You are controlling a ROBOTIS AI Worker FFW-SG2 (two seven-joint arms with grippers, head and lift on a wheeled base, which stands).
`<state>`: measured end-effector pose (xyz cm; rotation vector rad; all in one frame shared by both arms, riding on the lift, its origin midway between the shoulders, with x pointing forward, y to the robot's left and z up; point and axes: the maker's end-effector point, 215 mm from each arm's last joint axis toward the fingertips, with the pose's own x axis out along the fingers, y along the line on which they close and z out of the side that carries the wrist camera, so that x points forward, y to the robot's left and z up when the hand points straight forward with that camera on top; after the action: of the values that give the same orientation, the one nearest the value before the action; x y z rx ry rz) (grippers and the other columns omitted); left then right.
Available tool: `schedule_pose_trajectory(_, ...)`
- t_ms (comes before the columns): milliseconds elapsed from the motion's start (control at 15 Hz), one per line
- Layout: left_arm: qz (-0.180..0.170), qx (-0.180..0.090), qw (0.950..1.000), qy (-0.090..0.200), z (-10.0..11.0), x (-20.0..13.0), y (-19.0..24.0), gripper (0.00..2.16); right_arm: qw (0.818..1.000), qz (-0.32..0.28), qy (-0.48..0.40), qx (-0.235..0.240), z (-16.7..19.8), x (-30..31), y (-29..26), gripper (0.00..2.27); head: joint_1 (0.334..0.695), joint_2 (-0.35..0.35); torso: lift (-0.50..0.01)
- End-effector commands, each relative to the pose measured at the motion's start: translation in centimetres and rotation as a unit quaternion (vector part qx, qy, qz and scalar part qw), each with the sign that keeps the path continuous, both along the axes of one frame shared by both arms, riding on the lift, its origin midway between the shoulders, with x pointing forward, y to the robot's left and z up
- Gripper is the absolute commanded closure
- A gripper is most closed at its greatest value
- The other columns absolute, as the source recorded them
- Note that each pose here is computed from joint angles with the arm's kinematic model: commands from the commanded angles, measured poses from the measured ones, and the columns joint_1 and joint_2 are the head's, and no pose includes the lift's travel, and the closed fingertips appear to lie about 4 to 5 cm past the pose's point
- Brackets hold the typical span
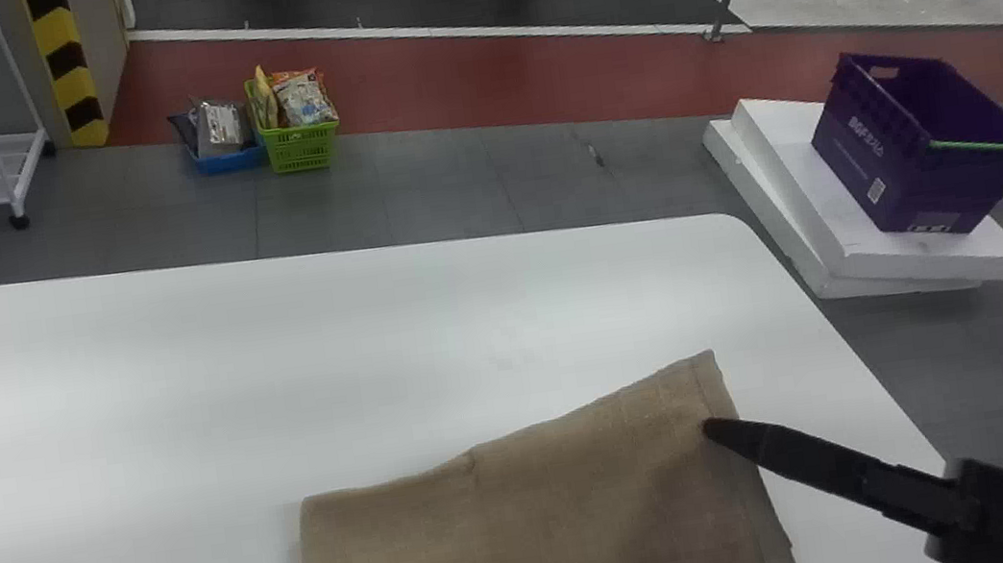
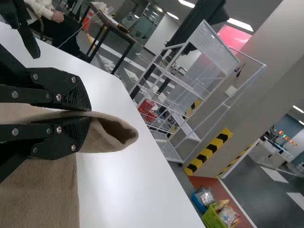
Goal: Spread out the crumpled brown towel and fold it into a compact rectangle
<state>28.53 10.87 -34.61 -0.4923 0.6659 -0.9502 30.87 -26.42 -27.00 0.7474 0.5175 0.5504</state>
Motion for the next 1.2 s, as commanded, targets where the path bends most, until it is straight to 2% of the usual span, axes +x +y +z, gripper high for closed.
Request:
schedule_pose_trajectory(0, 0.000, 0.001, 1.0000, -0.001, -0.1, 0.2, 0.0, 0.08, 1.000, -0.017, 0.003, -0.003, -0.1, -0.5, -1.6, 1.00, 0.695, -0.297, -0.127)
schedule_pose_trajectory(333, -0.001, -0.001, 1.0000, -0.001, -0.1, 0.4, -0.1, 0.08, 0.999, -0.054, 0.004, -0.001, -0.3, -1.3, -4.9, 1.00, 0.695, -0.350, -0.127)
schedule_pose_trajectory(667, -0.003, 0.002, 1.0000, 0.001, -0.4, 0.3, -0.4, 0.08, 0.997, -0.059, 0.052, 0.026, -4.4, -1.6, -5.6, 1.00, 0.695, -0.350, -0.127)
schedule_pose_trajectory(1133, -0.007, 0.001, 1.0000, 0.001, -0.6, 0.3, -0.8, 0.08, 0.991, -0.086, 0.098, 0.025, -7.9, -2.9, -8.1, 1.00, 0.695, -0.350, -0.127)
